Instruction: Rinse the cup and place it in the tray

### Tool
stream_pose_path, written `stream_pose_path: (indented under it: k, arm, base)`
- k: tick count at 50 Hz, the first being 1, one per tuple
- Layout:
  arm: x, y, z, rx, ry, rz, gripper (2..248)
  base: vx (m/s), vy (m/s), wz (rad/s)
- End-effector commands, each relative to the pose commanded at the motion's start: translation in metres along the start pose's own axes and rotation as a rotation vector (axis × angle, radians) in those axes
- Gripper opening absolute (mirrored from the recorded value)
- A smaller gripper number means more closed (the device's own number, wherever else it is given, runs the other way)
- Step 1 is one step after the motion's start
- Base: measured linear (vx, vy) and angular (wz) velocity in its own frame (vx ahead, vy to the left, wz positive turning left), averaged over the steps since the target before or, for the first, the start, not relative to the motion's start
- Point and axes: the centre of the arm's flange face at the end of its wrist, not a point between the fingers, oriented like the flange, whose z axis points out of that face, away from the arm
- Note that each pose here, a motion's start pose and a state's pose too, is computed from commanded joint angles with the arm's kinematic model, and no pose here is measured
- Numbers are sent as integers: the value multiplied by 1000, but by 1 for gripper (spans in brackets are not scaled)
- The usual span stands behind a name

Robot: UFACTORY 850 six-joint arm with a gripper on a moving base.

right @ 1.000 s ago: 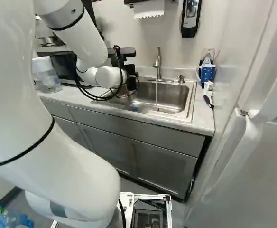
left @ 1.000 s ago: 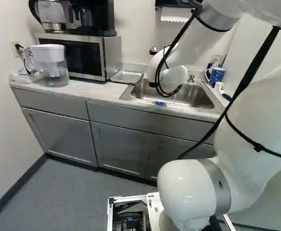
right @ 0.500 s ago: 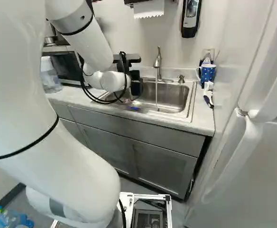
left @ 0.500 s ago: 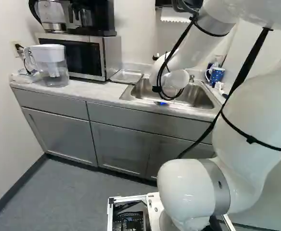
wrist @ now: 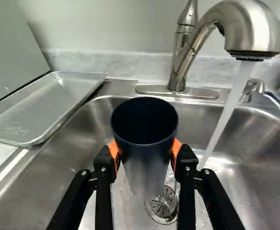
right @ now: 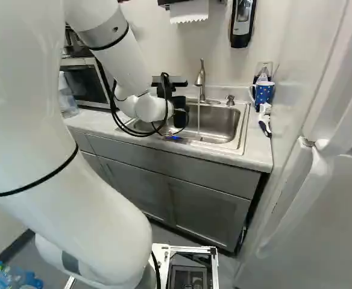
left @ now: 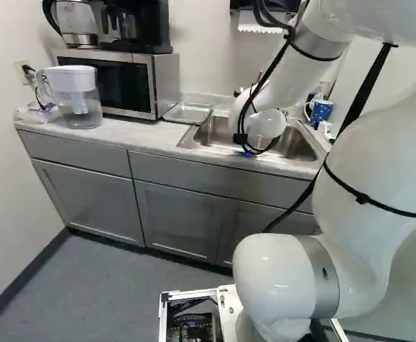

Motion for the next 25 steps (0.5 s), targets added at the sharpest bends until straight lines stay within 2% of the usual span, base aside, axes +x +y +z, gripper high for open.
stream_pose_path:
  k: [25]
  arm:
    - [2,35,4,-72,1,29,123]
  base:
    - [0,0,0]
